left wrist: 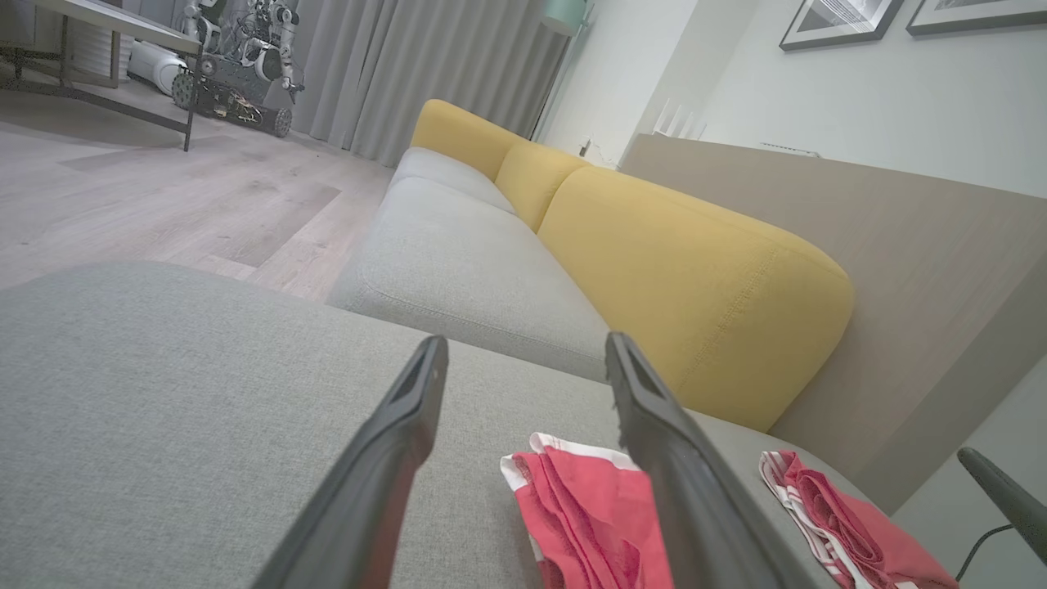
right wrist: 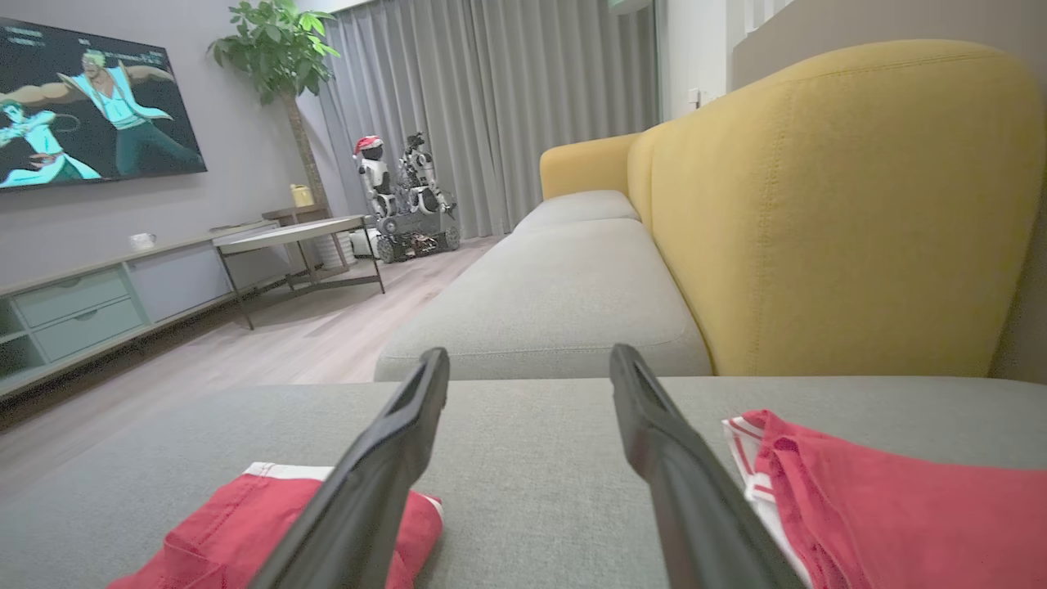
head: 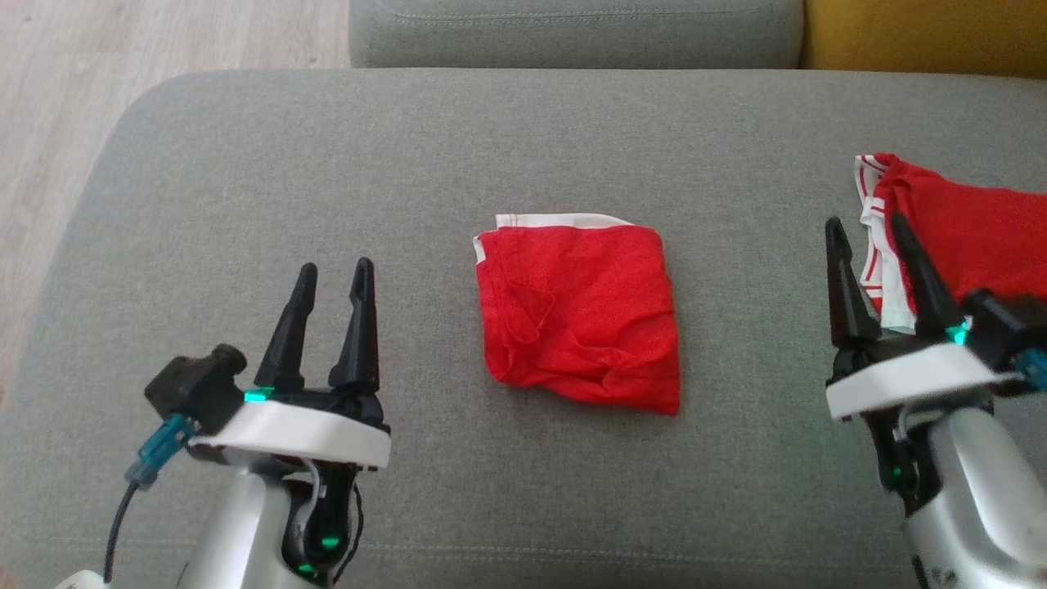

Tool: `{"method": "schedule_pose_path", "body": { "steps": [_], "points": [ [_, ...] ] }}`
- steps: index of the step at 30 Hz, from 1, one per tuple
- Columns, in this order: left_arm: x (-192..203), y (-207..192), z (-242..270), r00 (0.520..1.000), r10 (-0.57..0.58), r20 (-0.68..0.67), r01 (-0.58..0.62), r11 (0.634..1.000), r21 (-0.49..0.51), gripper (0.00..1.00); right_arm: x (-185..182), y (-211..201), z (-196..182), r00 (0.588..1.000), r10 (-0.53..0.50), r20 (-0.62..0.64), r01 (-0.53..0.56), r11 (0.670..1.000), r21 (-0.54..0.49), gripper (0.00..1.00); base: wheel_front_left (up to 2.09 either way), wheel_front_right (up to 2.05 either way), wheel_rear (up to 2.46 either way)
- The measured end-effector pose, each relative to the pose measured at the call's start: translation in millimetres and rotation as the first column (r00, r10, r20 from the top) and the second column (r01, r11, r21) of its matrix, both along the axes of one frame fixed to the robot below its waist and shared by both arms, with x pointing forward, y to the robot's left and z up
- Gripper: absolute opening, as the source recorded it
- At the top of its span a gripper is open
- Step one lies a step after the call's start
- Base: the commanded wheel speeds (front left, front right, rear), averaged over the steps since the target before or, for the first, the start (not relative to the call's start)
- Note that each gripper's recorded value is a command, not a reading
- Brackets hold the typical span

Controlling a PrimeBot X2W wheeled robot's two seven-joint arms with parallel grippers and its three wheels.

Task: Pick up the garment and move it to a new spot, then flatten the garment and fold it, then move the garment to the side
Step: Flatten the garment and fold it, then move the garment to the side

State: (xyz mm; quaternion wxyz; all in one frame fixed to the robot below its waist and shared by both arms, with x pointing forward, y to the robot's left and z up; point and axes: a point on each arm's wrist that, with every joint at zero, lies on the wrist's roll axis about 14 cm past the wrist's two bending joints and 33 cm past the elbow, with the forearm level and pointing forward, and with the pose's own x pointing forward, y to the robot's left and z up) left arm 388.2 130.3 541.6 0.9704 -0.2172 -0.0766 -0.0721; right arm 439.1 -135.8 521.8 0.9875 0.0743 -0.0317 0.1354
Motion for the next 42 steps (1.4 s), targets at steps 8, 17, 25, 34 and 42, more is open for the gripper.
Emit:
{"method": "schedule_pose_path", "body": {
  "steps": [8,17,25,34,42],
  "points": [
    [-2,-4,-16,0.999,-0.015,-0.038,0.016,0.999,0.032,1.0,-21,-15,-9,0.997,-0.072,0.006,0.072,0.996,-0.059,1.0,0.0,0.0,0.0],
    [0,-7,-17,0.999,-0.024,-0.039,0.025,0.999,0.032,1.0,-31,-25,-19,0.992,-0.127,-0.017,0.125,0.99,-0.067,1.0,0.0,0.0,0.0],
    [-2,-4,-22,0.998,-0.014,-0.054,0.016,0.999,0.031,1.0,-29,-5,-35,0.993,-0.078,-0.083,0.074,0.996,-0.057,1.0,0.0,0.0,0.0],
    [0,2,-38,0.995,0.003,-0.102,0.001,0.999,0.037,1.0,-17,45,-74,0.97,0.056,-0.237,-0.059,0.998,-0.009,1.0,0.0,0.0,0.0],
    [4,16,-43,0.992,0.044,-0.115,-0.039,0.998,0.05,1.0,-5,76,-113,0.917,0.134,-0.376,-0.134,0.991,0.026,1.0,0.0,0.0,0.0]
  ]
}}
